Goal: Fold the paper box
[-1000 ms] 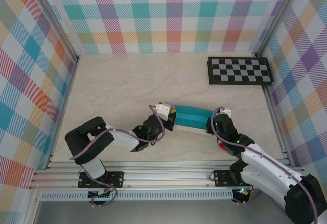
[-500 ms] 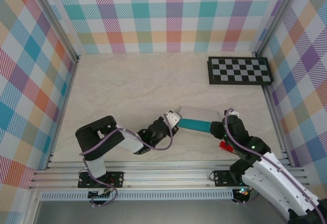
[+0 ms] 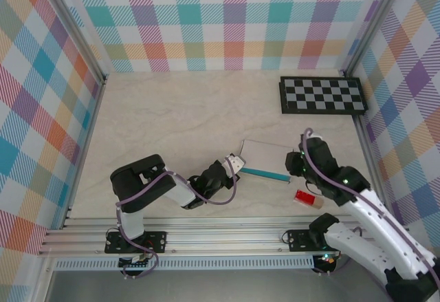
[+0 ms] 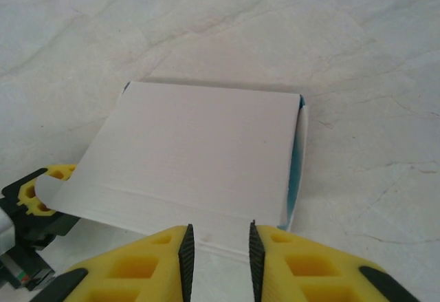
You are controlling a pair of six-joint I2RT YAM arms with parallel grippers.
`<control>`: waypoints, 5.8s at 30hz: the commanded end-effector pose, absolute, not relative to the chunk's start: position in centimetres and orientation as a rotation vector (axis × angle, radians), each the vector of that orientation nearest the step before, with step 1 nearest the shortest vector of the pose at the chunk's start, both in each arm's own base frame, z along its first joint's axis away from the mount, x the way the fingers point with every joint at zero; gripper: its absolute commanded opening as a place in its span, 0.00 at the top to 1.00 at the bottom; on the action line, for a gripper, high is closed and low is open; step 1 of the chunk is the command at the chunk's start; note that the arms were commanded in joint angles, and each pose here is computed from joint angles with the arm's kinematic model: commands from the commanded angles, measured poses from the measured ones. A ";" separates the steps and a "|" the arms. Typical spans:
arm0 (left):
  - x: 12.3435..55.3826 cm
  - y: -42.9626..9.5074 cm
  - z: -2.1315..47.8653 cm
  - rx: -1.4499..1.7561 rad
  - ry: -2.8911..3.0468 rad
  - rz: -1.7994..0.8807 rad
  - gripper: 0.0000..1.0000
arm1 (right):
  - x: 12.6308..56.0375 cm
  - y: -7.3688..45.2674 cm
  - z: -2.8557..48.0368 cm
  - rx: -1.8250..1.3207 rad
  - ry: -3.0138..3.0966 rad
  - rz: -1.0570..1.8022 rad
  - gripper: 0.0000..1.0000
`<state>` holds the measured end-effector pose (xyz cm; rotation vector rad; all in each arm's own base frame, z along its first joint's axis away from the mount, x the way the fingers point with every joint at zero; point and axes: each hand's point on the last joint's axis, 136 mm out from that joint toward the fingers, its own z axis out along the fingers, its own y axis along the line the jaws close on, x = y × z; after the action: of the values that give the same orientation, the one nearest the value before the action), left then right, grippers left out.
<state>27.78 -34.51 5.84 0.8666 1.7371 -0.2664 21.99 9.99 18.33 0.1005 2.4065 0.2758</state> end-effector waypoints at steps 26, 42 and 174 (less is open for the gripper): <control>22.9 -33.3 10.2 1.012 1.811 -0.646 0.67 | 24.3 11.9 5.5 0.188 2.663 0.133 0.75; 30.3 -36.5 11.2 0.192 2.367 -1.073 0.63 | 25.3 13.8 5.7 0.176 2.680 0.238 0.74; 36.5 -33.1 7.2 0.396 2.505 -0.895 0.53 | 29.9 9.1 2.2 0.434 2.873 0.276 0.92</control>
<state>35.76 -33.37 4.93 0.4260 2.5459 -0.7539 30.96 8.38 4.16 0.4889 2.7964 0.2698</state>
